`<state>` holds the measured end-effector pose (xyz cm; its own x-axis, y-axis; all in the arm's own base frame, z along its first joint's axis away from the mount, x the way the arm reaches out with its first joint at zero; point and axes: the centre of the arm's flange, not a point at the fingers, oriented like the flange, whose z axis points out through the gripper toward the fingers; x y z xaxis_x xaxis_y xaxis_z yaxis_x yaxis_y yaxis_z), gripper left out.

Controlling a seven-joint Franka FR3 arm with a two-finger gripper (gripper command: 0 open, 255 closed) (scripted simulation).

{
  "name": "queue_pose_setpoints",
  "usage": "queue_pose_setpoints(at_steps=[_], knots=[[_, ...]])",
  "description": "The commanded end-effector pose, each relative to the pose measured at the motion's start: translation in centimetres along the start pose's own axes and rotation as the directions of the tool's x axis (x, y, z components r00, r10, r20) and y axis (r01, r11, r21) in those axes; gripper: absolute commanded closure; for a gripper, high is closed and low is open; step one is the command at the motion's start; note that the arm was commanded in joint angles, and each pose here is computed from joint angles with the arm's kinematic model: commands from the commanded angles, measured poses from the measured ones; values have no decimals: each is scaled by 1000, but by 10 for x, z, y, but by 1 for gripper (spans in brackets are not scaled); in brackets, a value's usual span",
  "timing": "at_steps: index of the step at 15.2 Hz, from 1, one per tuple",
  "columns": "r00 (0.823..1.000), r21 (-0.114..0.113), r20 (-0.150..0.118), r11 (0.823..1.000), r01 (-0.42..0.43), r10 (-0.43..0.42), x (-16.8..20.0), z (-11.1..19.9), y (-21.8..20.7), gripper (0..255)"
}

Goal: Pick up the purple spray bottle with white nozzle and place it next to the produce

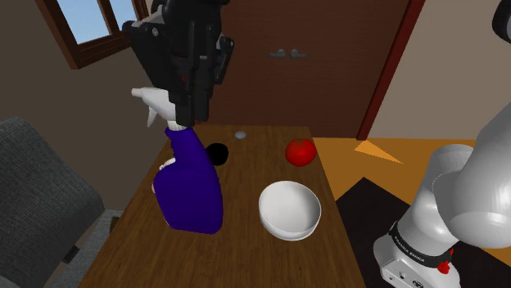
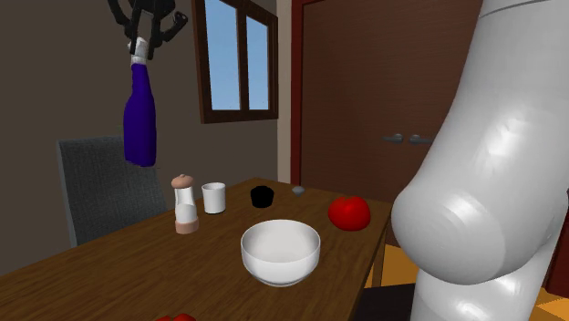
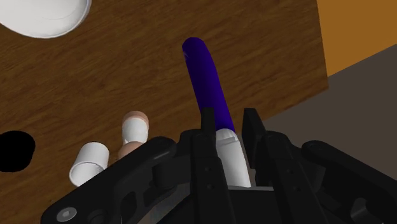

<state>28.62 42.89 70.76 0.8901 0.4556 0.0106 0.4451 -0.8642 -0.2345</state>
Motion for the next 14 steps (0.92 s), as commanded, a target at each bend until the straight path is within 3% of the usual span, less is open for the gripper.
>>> queue_pose_setpoints(at_steps=[1, 6, 14], knots=[[1000, 0, 0, 1000, -2, 2, -17, -3, -20, 255], [1000, 0, 0, 1000, -2, 2, -57, -15, -78, 255], [1000, 0, 0, 1000, -2, 2, -58, 26, -69, 255]])
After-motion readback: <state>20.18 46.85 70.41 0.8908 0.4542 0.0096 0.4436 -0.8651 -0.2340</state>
